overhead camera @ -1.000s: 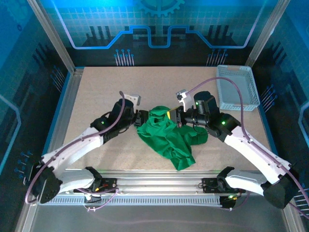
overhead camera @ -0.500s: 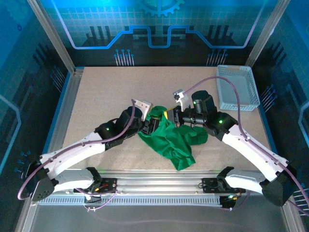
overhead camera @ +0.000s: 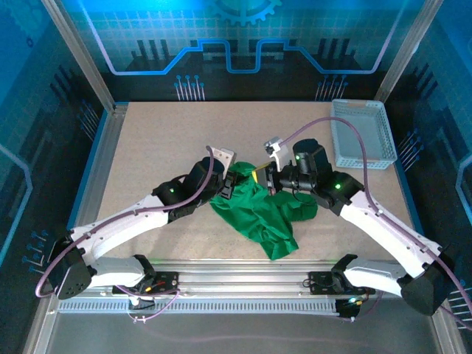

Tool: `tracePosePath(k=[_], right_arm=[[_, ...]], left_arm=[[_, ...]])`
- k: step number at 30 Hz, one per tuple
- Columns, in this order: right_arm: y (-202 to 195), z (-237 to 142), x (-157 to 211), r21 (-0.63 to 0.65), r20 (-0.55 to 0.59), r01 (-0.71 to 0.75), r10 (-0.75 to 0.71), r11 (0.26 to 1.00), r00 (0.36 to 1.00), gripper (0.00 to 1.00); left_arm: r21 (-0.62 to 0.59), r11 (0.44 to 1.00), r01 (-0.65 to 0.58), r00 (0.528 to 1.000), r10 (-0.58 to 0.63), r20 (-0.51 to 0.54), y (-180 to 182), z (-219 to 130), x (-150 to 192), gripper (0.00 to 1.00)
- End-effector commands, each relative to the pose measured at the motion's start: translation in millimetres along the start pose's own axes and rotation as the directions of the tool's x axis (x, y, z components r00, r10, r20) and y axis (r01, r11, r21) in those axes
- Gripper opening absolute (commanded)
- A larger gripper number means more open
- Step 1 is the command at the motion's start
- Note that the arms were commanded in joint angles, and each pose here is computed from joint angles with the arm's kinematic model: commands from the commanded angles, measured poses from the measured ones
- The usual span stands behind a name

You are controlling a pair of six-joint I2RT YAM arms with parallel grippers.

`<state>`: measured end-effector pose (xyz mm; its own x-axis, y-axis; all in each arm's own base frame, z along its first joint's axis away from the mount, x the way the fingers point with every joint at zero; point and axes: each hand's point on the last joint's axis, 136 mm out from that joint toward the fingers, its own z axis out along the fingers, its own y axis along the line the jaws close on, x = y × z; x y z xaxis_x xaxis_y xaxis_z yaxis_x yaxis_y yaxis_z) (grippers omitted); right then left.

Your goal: Fold the inside-out t-shirt

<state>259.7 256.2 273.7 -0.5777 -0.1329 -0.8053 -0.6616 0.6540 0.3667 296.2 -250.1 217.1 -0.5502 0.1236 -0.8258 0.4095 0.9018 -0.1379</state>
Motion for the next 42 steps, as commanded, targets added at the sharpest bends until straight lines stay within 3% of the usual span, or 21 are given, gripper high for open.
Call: tracePosePath(k=[1, 4, 7, 12, 16, 24, 30, 42], right_arm=[[-29.8, -10.0, -7.6, 0.088, 0.043, -0.079, 0.076, 0.993, 0.996, 0.0], [-35.9, -7.0, -9.3, 0.097, 0.044, -0.089, 0.085, 0.991, 0.995, 0.0], [-56.7, -4.0, -7.6, 0.203, 0.028, -0.105, 0.101, 0.974, 0.994, 0.06], [-83.1, -9.9, -0.9, 0.355, -0.014, -0.066, 0.076, 0.933, 0.997, 0.32], [-62.5, -20.6, -0.6, 0.301, 0.0, -0.001, 0.001, 0.954, 1.0, 0.48], [8.3, -20.0, 15.6, 0.108, 0.029, 0.197, -0.201, 0.974, 0.979, 0.57], [28.7, 3.6, 17.9, -0.02, 0.025, 0.158, -0.158, 0.987, 0.987, 0.52], [26.3, 25.0, 17.4, -0.019, -0.023, 0.148, -0.148, 0.989, 0.989, 0.3]], left_arm=[[0.042, 0.999, 0.008, 0.999, -0.01, 0.046, -3.5, -9.7, -9.0, 0.0], [0.145, 0.989, -0.009, 0.998, 0.0, 0.063, -18.3, -19.1, -8.4, 0.0], [0.215, 0.977, -0.013, 0.996, -0.007, 0.091, -27.2, -30.5, -11.3, 0.0], [0.276, 0.961, 0.014, 0.996, -0.036, 0.076, -33.3, -34.6, -14.9, 0.0], [0.304, 0.951, 0.054, 0.996, -0.074, 0.056, -36.0, -31.0, -16.4, 0.0], [0.318, 0.944, 0.086, 0.994, -0.104, 0.038, -36.8, -23.7, -23.7, 0.0], [0.338, 0.937, 0.092, 0.993, -0.11, 0.033, -40.0, -24.8, -24.7, 0.0], [0.343, 0.935, 0.093, 0.993, -0.11, 0.031, -39.4, -26.0, -20.8, 0.0]])
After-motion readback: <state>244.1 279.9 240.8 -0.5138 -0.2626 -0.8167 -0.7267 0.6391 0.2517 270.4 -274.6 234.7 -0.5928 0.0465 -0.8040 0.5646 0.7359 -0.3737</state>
